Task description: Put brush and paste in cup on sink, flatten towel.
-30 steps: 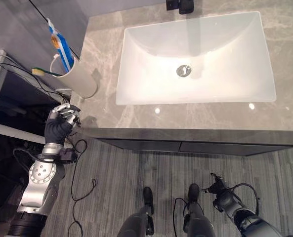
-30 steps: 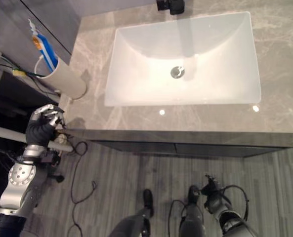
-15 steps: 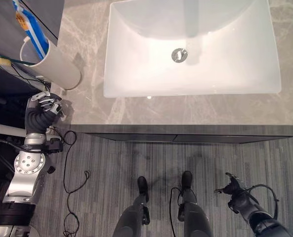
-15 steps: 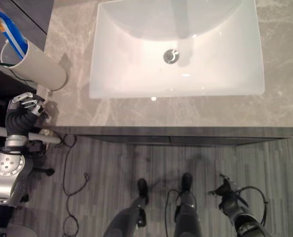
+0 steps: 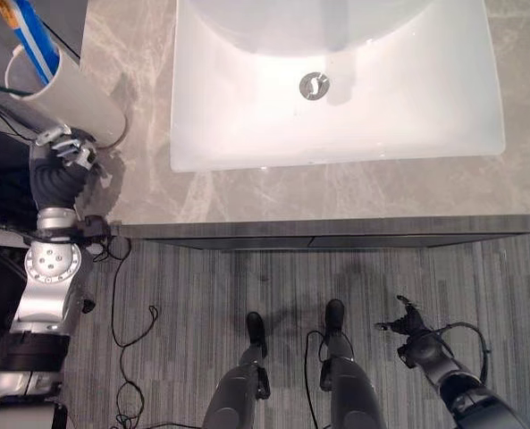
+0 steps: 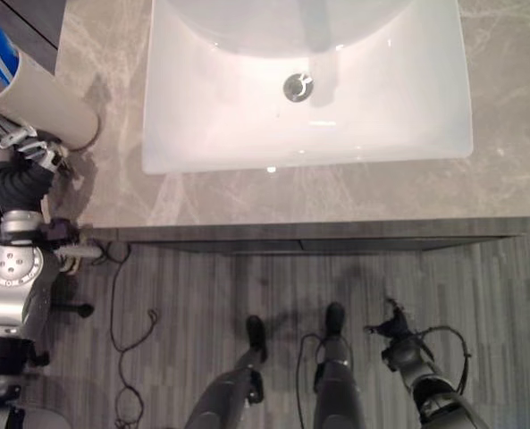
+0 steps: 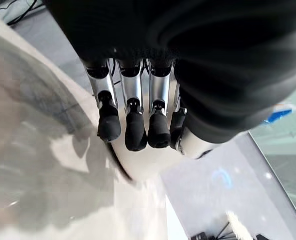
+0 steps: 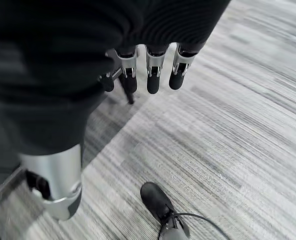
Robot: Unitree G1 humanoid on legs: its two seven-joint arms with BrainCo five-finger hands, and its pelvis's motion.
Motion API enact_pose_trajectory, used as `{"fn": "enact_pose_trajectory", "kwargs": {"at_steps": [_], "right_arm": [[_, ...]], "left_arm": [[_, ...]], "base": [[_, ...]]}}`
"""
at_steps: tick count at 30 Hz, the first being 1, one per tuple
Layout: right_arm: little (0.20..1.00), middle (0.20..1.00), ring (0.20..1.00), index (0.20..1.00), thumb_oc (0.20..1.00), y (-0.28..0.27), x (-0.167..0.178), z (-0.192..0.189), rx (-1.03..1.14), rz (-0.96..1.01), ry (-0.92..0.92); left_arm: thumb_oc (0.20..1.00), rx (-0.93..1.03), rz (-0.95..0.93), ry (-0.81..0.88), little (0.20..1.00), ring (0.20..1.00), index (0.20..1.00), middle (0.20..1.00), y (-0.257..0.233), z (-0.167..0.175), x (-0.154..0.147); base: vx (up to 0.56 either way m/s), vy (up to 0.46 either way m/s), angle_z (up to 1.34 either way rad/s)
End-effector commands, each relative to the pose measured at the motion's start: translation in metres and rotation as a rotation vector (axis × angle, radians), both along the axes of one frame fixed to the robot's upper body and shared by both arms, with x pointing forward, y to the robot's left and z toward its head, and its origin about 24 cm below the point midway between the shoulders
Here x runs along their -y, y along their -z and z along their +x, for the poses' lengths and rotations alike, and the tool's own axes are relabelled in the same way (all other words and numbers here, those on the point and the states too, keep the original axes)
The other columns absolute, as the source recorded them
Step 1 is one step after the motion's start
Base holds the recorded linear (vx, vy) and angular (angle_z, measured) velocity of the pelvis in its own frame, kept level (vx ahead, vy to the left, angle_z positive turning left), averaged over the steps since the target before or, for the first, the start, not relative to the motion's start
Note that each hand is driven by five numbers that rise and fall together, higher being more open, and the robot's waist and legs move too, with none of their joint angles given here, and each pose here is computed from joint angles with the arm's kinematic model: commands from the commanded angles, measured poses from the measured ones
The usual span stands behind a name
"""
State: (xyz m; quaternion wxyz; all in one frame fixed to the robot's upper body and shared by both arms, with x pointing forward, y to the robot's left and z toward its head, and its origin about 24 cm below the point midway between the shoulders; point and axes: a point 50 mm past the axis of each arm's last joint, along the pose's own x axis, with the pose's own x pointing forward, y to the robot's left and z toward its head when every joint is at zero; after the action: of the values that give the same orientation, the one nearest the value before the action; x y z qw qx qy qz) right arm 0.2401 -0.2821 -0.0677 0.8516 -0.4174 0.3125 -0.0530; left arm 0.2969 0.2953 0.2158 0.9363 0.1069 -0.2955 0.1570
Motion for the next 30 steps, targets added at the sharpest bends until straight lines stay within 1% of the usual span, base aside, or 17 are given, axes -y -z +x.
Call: {"fn": "enact_pose_trajectory", "kwargs": {"at_steps": [1, 9, 11, 20, 23, 24, 26, 30], "right_arm": [[1.0, 1.0, 1.0, 1.0, 1.0, 0.006, -0.001, -0.005, -0.036, -0.038, -0.025], [1.0, 1.0, 1.0, 1.0, 1.0, 0.01, 0.004, -0.011, -0.062, -0.041, 0.012], [1.0, 1.0, 1.0, 1.0, 1.0, 0.012, 0.005, -0.012, -0.073, -0.046, 0.022], [1.0, 1.0, 1.0, 1.0, 1.0, 0.008, 0.001, -0.008, -0.035, -0.021, 0.021], [1.0, 1.0, 1.0, 1.0, 1.0, 0.007, 0.001, -0.008, -0.026, -0.021, 0.016], [1.0, 1.0, 1.0, 1.0, 1.0, 0.007, 0.001, -0.008, -0.026, -0.021, 0.016], [1.0, 1.0, 1.0, 1.0, 1.0, 0.006, 0.003, -0.008, -0.021, -0.027, 0.019], [1.0, 1.0, 1.0, 1.0, 1.0, 0.006, 0.004, -0.008, -0.025, -0.03, 0.025]], "left_arm": [[0.2, 0.12, 0.054, -0.044, 0.2, 0.2, 0.2, 0.2, -0.034, -0.001, -0.009], [0.2, 0.146, 0.049, -0.071, 0.2, 0.2, 0.2, 0.2, -0.055, 0.009, -0.014], [0.2, 0.136, 0.029, -0.059, 0.2, 0.2, 0.2, 0.2, -0.053, 0.013, -0.013], [0.2, 0.117, 0.054, -0.042, 0.2, 0.2, 0.2, 0.2, -0.04, 0.005, -0.012], [0.2, 0.107, 0.039, -0.099, 0.2, 0.2, 0.2, 0.2, -0.036, -0.001, -0.025], [0.2, 0.107, 0.039, -0.099, 0.2, 0.2, 0.2, 0.2, -0.036, -0.001, -0.025], [0.2, 0.106, 0.012, -0.154, 0.2, 0.2, 0.2, 0.2, -0.039, 0.0, -0.036], [0.2, 0.116, -0.018, -0.155, 0.2, 0.2, 0.2, 0.2, -0.044, 0.005, -0.037]], "base": [[0.0, 0.0, 0.0], [0.0, -0.001, -0.01], [0.0, 0.0, 0.0], [0.0, 0.0, 0.0], [0.0, 0.0, 0.0], [0.0, 0.0, 0.0], [0.0, 0.0, 0.0], [0.0, -0.002, -0.01]]}}
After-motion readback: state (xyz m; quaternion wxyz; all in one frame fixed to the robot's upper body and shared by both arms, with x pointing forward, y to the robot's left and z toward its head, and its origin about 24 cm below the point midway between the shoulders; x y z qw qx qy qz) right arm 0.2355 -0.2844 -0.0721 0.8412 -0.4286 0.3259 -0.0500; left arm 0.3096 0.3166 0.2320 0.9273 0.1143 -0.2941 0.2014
